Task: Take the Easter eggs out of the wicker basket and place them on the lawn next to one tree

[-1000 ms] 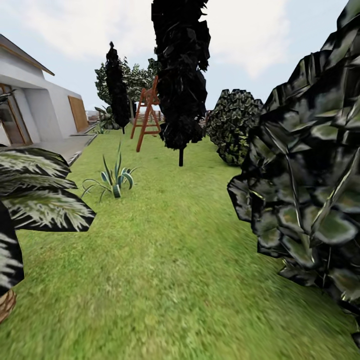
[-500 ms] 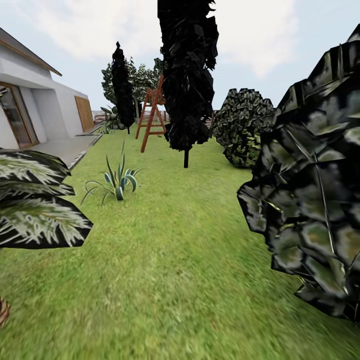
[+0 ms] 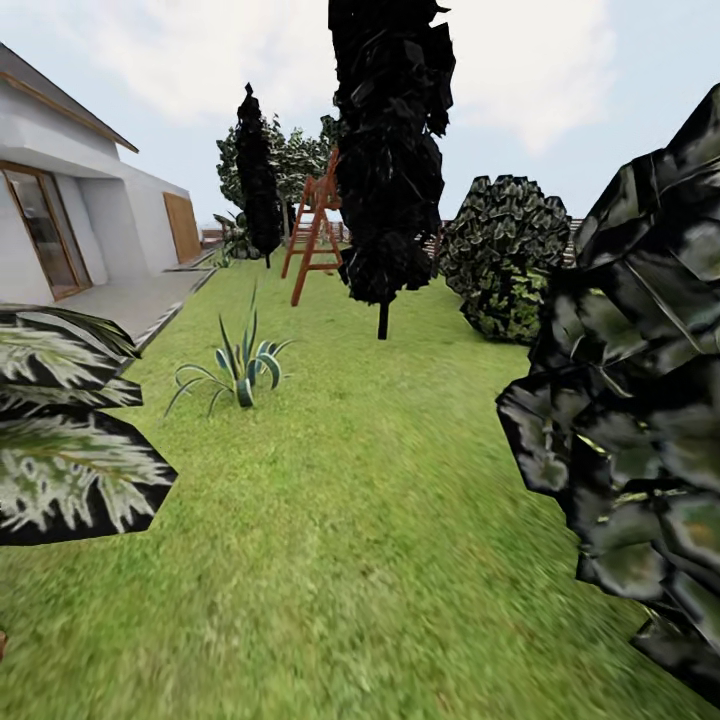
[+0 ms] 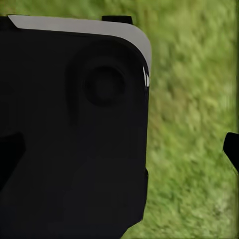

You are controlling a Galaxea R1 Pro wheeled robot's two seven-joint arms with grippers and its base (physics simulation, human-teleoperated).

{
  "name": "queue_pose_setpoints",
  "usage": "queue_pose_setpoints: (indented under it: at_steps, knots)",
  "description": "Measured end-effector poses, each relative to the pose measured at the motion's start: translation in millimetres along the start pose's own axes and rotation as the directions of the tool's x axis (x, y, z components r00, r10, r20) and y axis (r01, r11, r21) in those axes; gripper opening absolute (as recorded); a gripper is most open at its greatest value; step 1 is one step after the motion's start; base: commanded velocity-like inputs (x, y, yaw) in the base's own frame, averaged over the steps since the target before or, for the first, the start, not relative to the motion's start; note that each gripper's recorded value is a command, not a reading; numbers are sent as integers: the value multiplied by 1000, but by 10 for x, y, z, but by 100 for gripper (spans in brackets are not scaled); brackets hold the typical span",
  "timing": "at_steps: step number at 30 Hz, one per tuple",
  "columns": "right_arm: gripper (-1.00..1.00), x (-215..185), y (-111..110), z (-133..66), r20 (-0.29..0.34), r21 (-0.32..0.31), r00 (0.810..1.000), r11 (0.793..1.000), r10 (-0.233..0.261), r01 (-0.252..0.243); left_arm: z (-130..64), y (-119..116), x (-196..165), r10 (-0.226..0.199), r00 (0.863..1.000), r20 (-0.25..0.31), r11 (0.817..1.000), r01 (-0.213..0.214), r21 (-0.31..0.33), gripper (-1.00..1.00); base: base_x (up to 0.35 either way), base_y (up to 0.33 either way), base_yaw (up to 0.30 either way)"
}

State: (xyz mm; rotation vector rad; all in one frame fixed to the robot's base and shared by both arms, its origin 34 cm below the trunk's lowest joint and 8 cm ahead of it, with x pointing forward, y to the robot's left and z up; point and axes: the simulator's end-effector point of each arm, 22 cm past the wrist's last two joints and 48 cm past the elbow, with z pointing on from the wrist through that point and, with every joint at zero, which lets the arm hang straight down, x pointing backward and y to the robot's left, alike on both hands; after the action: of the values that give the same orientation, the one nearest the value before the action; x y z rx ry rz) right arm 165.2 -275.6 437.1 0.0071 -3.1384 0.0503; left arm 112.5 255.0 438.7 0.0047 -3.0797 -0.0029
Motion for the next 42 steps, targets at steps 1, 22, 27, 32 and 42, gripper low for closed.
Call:
queue_pose_setpoints:
  at_steps: [1,22,27,32,42]
  knots:
    - [100,0,0,0,0,0,1000,1000,0,0,0,0,0,0,1000,0,1000,0,0,100,336,0,247]
    - [100,1,0,0,0,0,1000,1000,-1,1,0,0,0,0,1000,0,1000,0,0,100,336,0,91]
    - [100,1,0,0,0,0,1000,1000,-2,2,0,0,0,0,1000,0,1000,0,0,100,336,0,0]
    - [100,2,0,0,0,0,1000,1000,-2,2,0,0,0,0,1000,0,1000,0,0,100,336,0,0]
    - [100,0,0,0,0,0,1000,1000,-2,2,0,0,-1,0,1000,0,1000,0,0,100,336,0,0]
